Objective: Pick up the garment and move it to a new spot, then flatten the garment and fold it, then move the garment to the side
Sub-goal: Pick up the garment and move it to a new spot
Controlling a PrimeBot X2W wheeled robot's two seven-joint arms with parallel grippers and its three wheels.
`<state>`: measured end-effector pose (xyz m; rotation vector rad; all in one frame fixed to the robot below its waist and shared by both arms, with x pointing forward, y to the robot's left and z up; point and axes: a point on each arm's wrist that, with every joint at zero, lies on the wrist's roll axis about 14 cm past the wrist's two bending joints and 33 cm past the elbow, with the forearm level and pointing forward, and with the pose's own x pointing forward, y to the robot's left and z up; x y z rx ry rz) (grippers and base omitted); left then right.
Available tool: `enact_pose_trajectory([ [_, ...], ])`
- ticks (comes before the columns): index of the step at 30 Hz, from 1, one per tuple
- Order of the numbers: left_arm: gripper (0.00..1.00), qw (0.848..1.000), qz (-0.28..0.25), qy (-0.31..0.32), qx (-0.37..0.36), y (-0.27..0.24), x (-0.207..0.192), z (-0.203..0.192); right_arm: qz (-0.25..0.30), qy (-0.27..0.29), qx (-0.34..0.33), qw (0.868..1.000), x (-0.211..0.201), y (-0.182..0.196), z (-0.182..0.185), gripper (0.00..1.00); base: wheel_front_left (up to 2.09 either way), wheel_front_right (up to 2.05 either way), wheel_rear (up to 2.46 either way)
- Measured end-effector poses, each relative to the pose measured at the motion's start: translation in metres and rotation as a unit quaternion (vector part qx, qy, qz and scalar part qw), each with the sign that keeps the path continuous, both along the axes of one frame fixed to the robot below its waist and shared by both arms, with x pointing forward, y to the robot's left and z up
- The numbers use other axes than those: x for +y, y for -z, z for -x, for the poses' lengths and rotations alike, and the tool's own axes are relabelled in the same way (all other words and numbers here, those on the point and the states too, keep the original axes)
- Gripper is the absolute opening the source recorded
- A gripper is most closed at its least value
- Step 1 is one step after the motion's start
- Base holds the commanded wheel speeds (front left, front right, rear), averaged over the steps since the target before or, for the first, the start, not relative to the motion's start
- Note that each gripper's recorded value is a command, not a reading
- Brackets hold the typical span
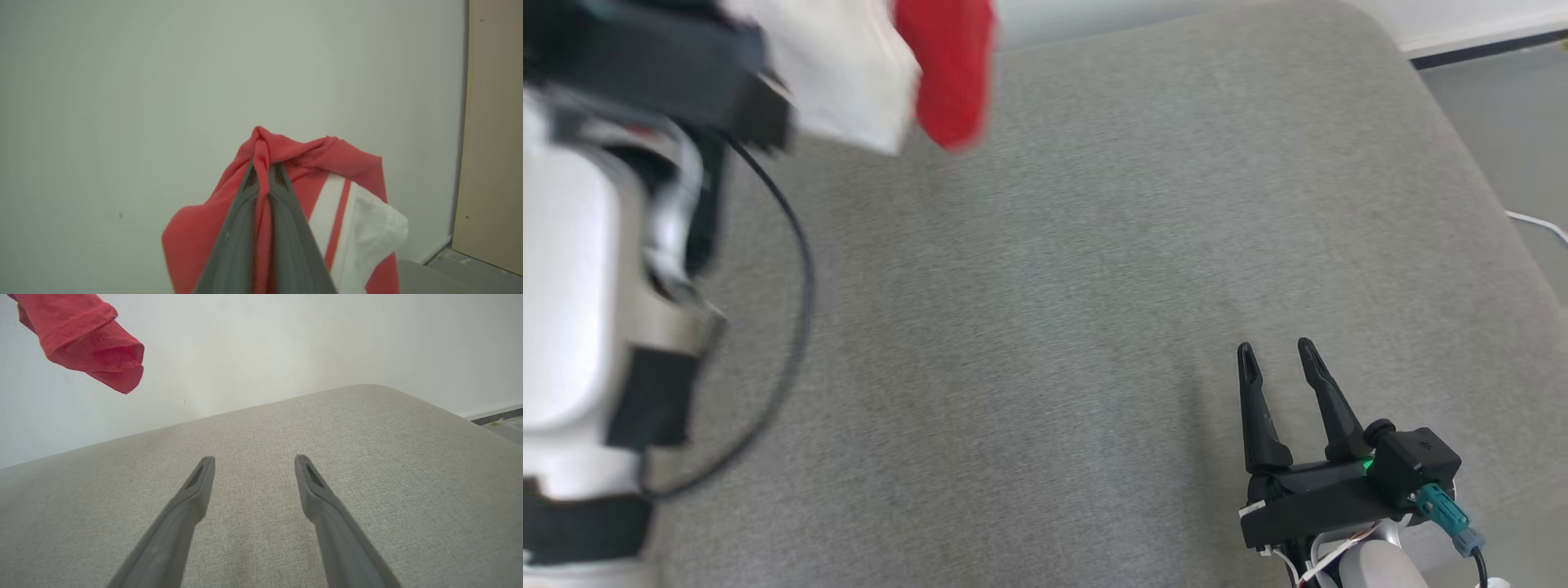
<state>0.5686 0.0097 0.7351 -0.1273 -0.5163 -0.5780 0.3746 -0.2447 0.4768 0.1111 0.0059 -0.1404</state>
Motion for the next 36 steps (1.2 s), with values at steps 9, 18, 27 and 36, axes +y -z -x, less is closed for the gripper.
enact_pose_trajectory([
  [9, 0.0, 0.992, 0.002, 0.024, 0.123, 0.103, -0.029, 0.011, 0.001, 0.015, 0.002, 1.0, -0.009, 0.0, 0.007, 1.0, 0.0, 0.0, 0.0],
  [18, 0.0, 0.952, -0.037, 0.039, 0.3, 0.255, -0.044, 0.057, 0.003, 0.016, 0.006, 1.0, -0.011, 0.002, 0.004, 1.0, 0.0, 0.0, 0.0],
  [27, 1.0, 0.956, -0.037, 0.057, 0.284, 0.256, -0.055, 0.086, 0.009, 0.003, -0.005, 1.0, -0.003, -0.004, -0.001, 1.0, 0.0, 0.0, 0.0],
  [36, 1.0, 0.979, 0.002, 0.017, 0.203, 0.195, -0.024, 0.086, 0.014, -0.02, -0.02, 0.999, 0.011, -0.013, -0.006, 1.0, 0.0, 0.0, 0.0],
])
